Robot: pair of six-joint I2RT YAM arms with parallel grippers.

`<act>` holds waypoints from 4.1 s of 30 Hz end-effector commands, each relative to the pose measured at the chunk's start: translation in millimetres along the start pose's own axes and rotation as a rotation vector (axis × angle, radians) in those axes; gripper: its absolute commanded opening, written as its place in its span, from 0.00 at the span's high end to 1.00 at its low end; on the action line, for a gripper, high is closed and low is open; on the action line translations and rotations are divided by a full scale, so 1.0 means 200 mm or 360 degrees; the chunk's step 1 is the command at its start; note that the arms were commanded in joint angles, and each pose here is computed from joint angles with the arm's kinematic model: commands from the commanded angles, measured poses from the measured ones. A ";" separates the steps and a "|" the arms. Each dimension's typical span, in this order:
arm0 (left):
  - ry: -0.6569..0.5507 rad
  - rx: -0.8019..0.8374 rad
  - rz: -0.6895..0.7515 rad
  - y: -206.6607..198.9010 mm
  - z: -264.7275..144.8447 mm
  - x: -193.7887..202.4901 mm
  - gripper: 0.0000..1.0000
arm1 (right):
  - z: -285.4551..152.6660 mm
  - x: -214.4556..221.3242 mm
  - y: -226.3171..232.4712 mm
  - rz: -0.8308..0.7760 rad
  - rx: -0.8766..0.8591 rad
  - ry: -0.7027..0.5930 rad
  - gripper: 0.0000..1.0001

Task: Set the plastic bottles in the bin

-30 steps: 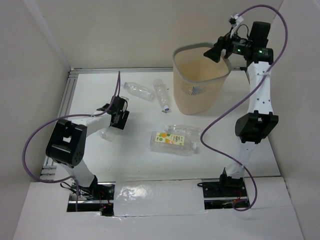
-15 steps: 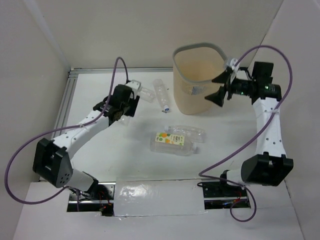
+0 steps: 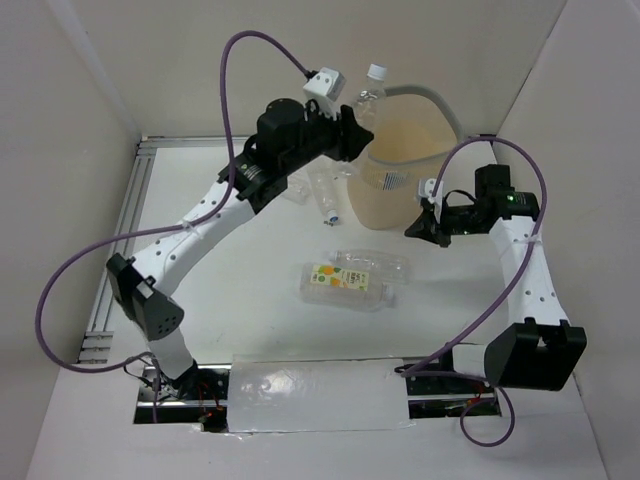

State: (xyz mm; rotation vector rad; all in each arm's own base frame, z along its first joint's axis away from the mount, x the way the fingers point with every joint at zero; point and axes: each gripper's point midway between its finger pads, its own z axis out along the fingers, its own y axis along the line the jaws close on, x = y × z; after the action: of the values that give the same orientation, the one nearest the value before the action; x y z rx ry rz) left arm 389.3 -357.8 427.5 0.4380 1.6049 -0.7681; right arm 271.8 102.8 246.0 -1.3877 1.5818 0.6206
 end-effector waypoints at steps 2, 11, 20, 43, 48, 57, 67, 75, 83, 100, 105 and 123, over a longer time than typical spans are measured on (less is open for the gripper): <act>-0.0298 0.0258 -0.0245 -0.18 0.13 -0.27 0.84 | 0.03 0.12 0.14 0.0033 -0.0082 0.0104 0.95; -0.0620 0.0200 -0.0497 -0.07 0.38 -0.33 0.77 | 0.04 0.18 0.22 0.0090 -0.0079 0.0120 0.56; -0.0558 -0.0030 -0.0434 0.04 0.62 -0.18 0.04 | 0.05 0.18 0.23 0.0095 -0.0058 0.0113 0.24; 0.0052 -0.0615 -0.0281 0.37 -0.91 0.54 0.00 | 0.77 0.24 0.38 -0.0199 -0.0398 0.0422 0.00; 0.0071 -0.0740 -0.0491 0.41 -1.23 0.75 0.00 | 0.83 0.29 0.41 -0.0139 -0.0425 0.0481 0.00; 0.0197 -0.0880 -0.0622 0.48 -1.35 1.02 0.00 | 0.88 0.47 0.50 -0.0063 -0.0445 0.0617 0.00; 0.0212 -0.0903 -0.0689 0.48 -1.30 1.04 0.00 | 0.85 0.35 0.62 -0.0117 -0.0654 0.0550 0.60; 0.0005 -0.1012 -0.0792 0.52 -1.33 0.88 0.03 | 0.71 -0.39 0.36 -0.0246 -0.0460 0.0121 0.67; -0.0130 -0.0940 -0.0826 0.50 -1.31 0.77 0.04 | 0.55 -1.14 -0.08 -0.0251 0.0038 -0.0386 0.67; 0.0149 -0.0549 -0.1079 0.33 -0.72 0.96 0.03 | 0.04 -0.86 -1.16 0.0090 0.1077 -0.0302 0.49; 0.0307 -0.0411 -0.1378 0.11 -0.56 1.11 0.03 | 0.05 -0.68 -1.18 0.0132 0.1027 -0.0178 0.00; 0.0670 -0.1262 -0.2300 -0.20 -0.20 1.57 0.00 | -0.16 -0.39 -0.27 0.0089 0.0327 -0.0250 0.74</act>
State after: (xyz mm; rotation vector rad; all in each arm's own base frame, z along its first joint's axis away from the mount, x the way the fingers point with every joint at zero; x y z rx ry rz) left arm 276.7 -398.8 142.7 -1.1527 2.3312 -1.0451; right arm 334.3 94.1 357.4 -1.0568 1.5290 0.4824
